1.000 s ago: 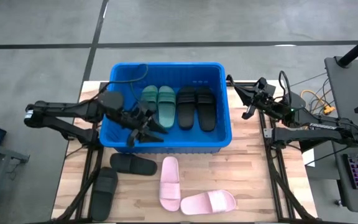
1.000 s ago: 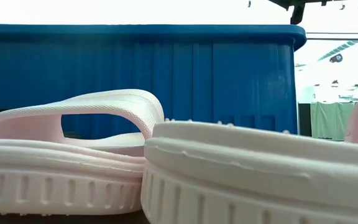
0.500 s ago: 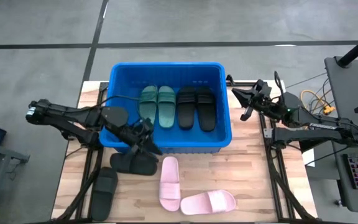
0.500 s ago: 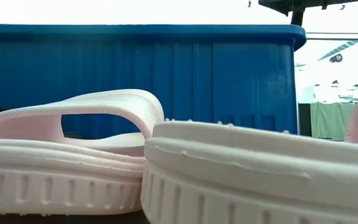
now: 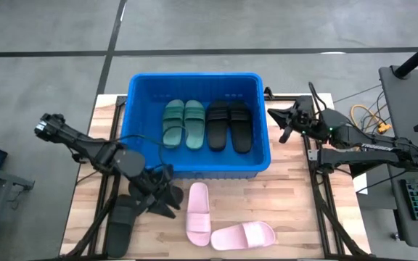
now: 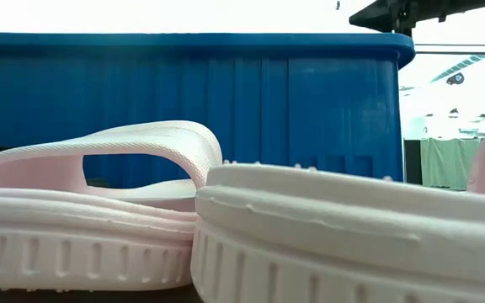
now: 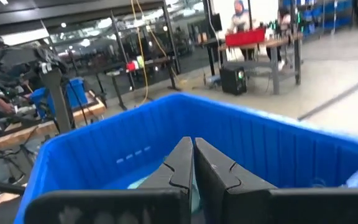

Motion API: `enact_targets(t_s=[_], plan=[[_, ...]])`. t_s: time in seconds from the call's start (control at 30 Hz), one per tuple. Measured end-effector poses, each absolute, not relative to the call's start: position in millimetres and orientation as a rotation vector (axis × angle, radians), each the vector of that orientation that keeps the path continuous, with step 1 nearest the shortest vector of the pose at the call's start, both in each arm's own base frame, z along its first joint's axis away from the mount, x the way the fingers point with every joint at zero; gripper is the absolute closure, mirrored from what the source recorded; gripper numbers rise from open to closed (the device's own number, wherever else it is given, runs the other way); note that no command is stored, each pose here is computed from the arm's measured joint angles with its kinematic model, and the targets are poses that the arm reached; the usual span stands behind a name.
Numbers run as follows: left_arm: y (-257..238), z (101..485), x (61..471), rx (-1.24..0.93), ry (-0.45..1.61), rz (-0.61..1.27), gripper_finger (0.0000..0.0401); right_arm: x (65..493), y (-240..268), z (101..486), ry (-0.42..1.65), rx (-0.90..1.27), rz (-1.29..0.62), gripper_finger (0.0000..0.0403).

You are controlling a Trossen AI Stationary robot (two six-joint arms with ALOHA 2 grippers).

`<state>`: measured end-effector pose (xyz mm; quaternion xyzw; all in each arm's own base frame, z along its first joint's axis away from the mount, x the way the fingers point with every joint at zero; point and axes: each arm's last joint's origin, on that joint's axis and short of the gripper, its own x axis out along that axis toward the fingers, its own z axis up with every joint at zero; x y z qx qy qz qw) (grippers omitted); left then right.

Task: Pick and place slides into bin
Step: Put the left pink slide into the blue bin

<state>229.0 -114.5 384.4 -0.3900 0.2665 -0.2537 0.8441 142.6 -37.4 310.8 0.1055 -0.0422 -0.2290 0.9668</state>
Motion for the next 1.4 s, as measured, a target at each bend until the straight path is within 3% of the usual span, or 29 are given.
enact_targets(t_s=[0.53,1.1,1.4], plan=[[-147.9,362.6,234.1,-0.741,0.58,-0.375,0.0208,142.2,-37.3,314.6,-0.14,0.277,-0.455,0.0394],[-181.4,281.9,288.0,-0.751,0.832,-0.203,0.0208,142.0,-37.3,314.7,-0.129,0.224,-0.458,0.0394],[-196.1,254.5,311.5,-0.764,0.813,-0.205,0.0208,142.1,-37.3,314.6,-0.127,0.222,-0.457,0.0394]])
